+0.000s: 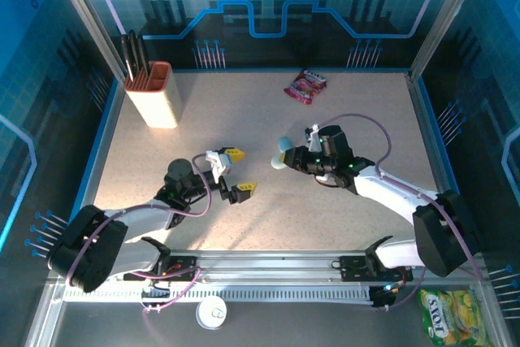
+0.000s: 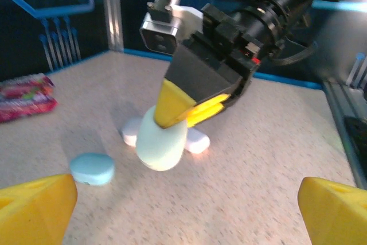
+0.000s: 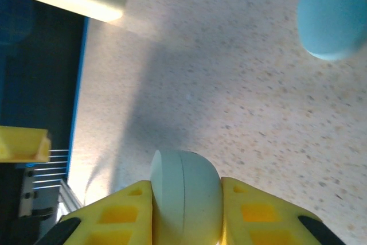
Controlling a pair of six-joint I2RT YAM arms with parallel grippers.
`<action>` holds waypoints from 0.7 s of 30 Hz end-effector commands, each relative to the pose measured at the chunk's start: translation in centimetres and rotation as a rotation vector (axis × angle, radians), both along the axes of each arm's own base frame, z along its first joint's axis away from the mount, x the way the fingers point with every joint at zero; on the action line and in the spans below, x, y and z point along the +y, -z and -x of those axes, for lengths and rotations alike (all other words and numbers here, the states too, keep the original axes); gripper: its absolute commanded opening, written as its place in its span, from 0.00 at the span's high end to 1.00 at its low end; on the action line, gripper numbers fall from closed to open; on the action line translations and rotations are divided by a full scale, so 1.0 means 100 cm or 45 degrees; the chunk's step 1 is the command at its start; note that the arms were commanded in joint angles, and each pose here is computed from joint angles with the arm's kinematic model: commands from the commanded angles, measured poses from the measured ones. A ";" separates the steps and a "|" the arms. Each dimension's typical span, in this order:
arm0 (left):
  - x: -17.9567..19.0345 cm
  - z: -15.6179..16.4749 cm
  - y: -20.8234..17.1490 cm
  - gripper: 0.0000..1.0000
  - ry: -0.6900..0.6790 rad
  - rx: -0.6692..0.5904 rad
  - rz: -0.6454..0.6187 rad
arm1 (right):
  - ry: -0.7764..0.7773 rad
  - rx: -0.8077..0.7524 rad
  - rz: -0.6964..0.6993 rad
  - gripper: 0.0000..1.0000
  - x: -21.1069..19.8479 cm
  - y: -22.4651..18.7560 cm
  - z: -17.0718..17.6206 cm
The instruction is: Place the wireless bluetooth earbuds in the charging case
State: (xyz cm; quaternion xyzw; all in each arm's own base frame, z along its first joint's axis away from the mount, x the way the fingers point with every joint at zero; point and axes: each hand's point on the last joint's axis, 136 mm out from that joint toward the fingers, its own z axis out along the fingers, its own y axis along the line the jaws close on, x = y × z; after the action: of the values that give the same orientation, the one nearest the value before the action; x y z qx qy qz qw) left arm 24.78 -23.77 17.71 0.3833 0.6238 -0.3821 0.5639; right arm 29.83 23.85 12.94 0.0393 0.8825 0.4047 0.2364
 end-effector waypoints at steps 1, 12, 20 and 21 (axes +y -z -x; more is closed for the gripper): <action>-0.005 0.016 0.019 0.01 0.155 0.138 -0.158 | 0.050 0.060 0.088 0.80 -0.014 0.033 0.001; -0.004 0.015 0.019 0.01 0.164 0.151 -0.262 | 0.083 0.217 0.162 0.77 -0.020 0.097 0.007; 0.002 0.009 0.014 0.01 0.090 0.112 -0.269 | 0.089 0.172 0.209 0.48 -0.027 0.086 0.002; 0.004 0.006 0.012 0.01 0.065 0.103 -0.259 | 0.090 0.153 0.230 0.43 -0.029 0.081 0.001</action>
State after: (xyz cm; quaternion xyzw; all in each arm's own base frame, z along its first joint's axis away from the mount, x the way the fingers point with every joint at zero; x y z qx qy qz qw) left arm 23.28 -23.77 15.02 0.4412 0.6807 -0.3654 0.4566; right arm 29.05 21.95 3.66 0.0768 0.9228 0.3329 0.1780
